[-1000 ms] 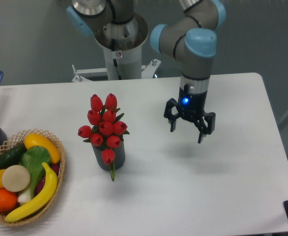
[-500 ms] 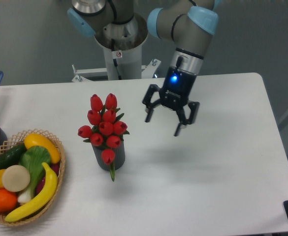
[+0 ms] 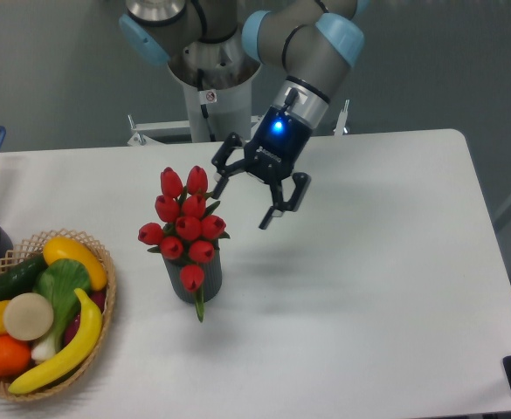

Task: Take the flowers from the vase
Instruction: 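Move the open gripper toward the red tulip stems above the vase, then close the gripper around the tulip stems at the vase rim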

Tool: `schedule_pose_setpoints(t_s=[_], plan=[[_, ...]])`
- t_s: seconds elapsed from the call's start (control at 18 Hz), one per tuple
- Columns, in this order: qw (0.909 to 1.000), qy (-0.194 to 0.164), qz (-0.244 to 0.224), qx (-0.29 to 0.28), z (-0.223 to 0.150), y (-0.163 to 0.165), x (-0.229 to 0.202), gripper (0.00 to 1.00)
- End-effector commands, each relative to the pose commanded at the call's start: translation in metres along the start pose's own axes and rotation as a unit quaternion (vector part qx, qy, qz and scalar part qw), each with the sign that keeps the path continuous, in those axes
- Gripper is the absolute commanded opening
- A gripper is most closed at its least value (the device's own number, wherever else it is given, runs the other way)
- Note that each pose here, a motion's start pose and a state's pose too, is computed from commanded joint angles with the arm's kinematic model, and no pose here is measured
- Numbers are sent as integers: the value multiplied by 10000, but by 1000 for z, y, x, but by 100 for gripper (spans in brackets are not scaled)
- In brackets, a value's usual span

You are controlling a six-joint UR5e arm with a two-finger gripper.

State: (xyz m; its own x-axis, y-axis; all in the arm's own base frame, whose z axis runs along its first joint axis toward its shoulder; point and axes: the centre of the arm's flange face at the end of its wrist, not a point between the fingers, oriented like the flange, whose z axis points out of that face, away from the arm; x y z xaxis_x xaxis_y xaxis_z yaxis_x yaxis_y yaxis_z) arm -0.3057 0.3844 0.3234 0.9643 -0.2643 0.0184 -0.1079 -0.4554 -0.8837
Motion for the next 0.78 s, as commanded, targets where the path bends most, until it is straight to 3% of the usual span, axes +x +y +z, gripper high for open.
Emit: schedule_pose_setpoints(t_s=[0.28, 0.61, 0.67, 0.72, 0.78], plan=[[9985, 554, -12, -19, 56, 1, -13, 100], [9967, 807, 16, 130, 75, -4, -8, 100], [9966, 810, 15, 138, 75, -4, -8, 94], [9966, 810, 15, 138, 75, -4, -8, 78], [9966, 810, 38, 140, 75, -4, -8, 49]])
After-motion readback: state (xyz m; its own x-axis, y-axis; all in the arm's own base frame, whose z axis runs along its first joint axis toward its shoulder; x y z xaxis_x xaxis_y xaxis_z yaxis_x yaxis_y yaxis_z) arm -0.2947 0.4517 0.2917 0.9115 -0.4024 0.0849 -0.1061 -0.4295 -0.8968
